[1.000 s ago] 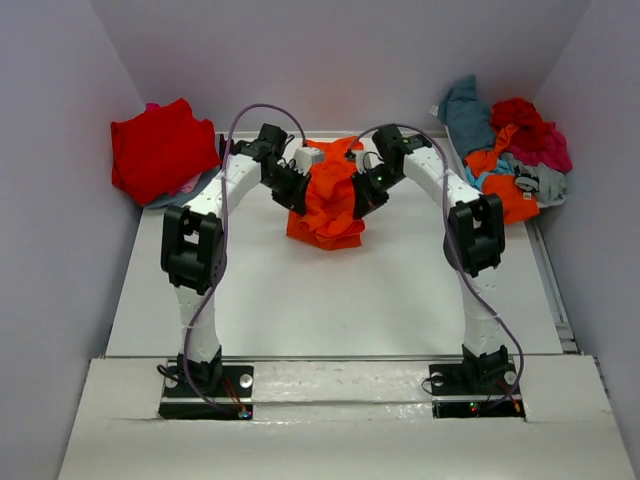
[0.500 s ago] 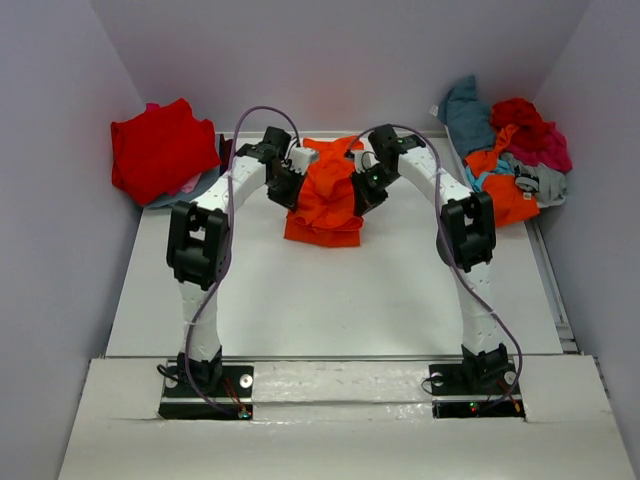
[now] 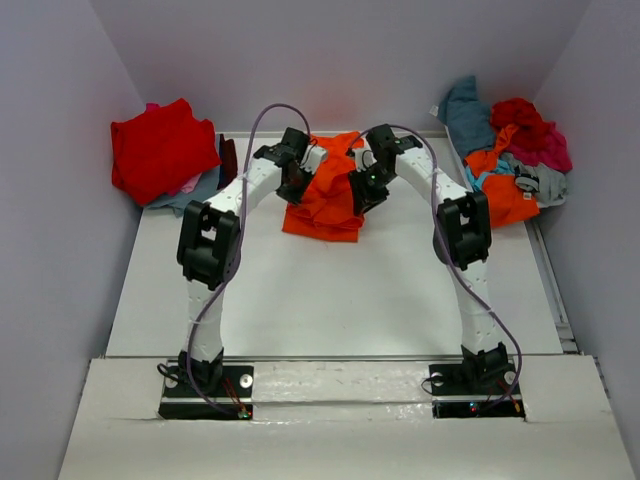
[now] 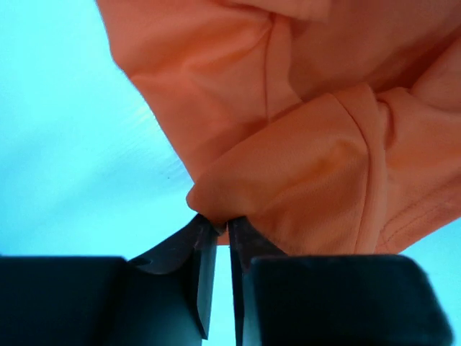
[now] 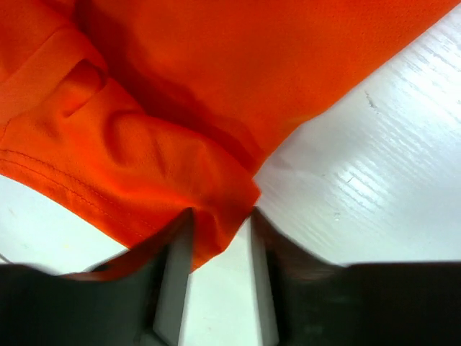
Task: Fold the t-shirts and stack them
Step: Fold the tshirt
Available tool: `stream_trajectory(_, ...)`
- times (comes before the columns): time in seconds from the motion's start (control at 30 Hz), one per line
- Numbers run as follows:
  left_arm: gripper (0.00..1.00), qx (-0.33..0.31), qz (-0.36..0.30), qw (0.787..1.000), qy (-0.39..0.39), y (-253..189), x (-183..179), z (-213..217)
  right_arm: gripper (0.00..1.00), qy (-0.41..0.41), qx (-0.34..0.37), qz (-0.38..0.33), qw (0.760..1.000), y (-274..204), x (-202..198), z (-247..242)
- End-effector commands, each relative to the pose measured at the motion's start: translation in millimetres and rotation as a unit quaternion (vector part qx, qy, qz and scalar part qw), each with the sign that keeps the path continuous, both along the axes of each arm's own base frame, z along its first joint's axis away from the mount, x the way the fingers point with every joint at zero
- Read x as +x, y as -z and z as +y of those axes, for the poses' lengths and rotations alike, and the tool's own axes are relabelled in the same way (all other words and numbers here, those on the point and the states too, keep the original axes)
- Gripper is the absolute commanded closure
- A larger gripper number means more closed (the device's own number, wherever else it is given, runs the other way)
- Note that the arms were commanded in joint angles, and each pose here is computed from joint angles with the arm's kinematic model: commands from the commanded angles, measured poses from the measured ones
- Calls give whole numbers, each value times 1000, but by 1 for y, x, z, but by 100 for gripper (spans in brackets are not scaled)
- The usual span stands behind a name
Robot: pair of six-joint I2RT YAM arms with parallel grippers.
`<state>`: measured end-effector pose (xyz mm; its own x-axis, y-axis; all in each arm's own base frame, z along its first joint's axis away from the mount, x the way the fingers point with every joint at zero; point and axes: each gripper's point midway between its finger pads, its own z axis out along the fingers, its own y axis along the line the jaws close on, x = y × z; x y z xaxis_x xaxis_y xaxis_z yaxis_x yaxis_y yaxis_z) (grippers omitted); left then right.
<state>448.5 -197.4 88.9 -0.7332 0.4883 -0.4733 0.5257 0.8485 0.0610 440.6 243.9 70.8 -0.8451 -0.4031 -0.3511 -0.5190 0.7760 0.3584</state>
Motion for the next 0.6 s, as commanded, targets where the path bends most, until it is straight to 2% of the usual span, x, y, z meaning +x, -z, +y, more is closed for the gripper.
stream_trajectory(0.0,53,18,-53,998,6,-24,9,-19,48,8,-6,-42,999,-16,18,-2)
stream_trajectory(0.03,53,21,-55,998,4,-25,10,-18,44,8,-5,-44,999,-17,18,-1)
stream_trajectory(0.07,46,24,-57,998,7,-25,8,-22,36,10,-10,-46,999,-17,19,-3)
stream_trajectory(0.17,36,30,-63,998,0,-26,10,-19,26,13,-21,-59,998,-21,23,-7)
stream_trajectory(0.2,35,31,-66,997,-2,-27,11,-18,19,14,-22,-64,998,-23,24,-8)
stream_trajectory(0.37,33,35,-94,995,-12,-50,13,-12,19,26,-31,-82,996,-38,26,-13)
stream_trajectory(0.57,30,53,-111,992,-26,-65,0,6,19,29,-21,-86,996,-61,8,-12)
